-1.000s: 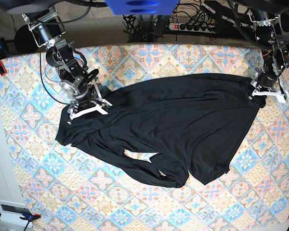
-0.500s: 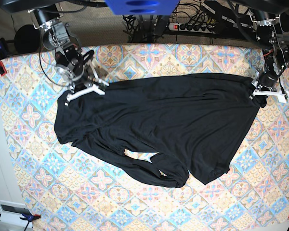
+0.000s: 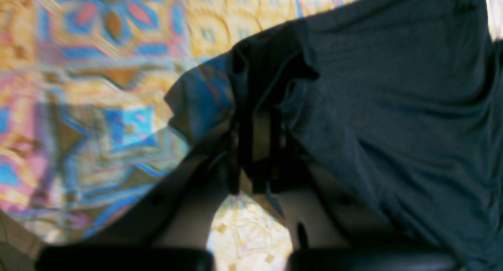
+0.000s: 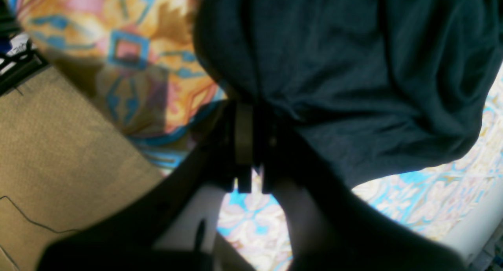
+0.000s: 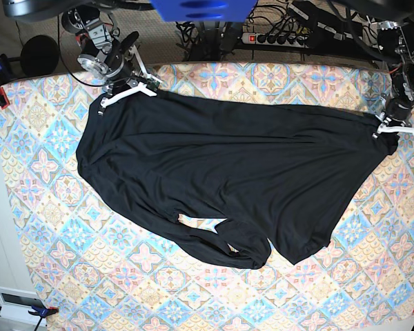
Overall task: Layout the t-shirt on the table in an organized manner, then fold the t-shirt properly
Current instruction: 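Hold the shirt edge with the right gripper while the left gripper adjusts its grip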
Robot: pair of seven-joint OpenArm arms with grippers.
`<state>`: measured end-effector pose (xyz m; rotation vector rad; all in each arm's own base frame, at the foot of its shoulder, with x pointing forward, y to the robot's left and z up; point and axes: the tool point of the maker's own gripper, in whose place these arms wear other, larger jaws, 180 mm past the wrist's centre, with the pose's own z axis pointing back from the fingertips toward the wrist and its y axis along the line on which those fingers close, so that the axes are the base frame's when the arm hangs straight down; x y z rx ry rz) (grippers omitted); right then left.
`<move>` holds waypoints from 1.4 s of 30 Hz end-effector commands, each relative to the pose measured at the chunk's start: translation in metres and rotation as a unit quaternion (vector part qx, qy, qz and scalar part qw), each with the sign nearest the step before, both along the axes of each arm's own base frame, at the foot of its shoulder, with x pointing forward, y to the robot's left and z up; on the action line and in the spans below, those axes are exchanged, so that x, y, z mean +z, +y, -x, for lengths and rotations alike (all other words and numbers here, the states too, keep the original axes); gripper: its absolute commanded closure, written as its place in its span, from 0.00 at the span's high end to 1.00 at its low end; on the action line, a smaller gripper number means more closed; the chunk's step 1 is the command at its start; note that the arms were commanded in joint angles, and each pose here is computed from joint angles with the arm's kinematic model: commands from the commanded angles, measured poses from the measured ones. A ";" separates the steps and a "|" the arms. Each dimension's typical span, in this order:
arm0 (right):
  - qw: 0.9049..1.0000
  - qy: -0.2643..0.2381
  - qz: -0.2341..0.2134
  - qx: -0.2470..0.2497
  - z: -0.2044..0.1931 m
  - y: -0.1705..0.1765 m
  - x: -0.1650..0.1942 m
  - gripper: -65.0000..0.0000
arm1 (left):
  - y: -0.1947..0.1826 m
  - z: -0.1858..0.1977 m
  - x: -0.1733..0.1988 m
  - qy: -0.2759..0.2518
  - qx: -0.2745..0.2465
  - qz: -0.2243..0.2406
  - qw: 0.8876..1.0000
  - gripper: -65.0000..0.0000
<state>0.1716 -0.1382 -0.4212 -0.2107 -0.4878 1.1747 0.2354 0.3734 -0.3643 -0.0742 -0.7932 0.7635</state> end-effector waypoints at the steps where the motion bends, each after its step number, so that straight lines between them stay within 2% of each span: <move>1: 1.000 -0.016 0.001 0.001 -0.007 -0.002 0.008 0.00 | 0.010 -0.007 0.017 -0.020 0.000 -0.022 1.000 0.00; 4: 0.999 -0.026 0.008 -0.021 -0.014 -0.016 0.012 0.00 | 0.013 -0.009 0.019 -0.023 0.002 -0.026 0.999 0.00; 10: 0.996 -0.036 0.027 -0.083 -0.015 -0.054 0.019 0.00 | 0.040 -0.013 0.044 -0.062 0.047 -0.031 0.996 0.00; 21: 0.995 -0.049 0.029 -0.085 -0.025 -0.056 0.024 0.00 | 0.050 -0.036 0.048 -0.090 0.073 -0.008 0.993 0.00; 32: 0.991 -0.092 0.031 -0.094 -0.068 -0.062 0.039 0.00 | 0.020 -0.066 0.045 -0.130 0.082 0.043 0.987 0.00; 37: 0.991 -0.085 0.036 -0.102 -0.069 -0.068 0.034 0.00 | 0.020 -0.066 0.041 -0.121 0.083 0.030 0.989 0.00; 42: 0.990 -0.083 0.038 -0.103 -0.068 -0.070 0.032 0.00 | -0.003 -0.079 0.032 -0.101 0.045 0.021 0.994 0.00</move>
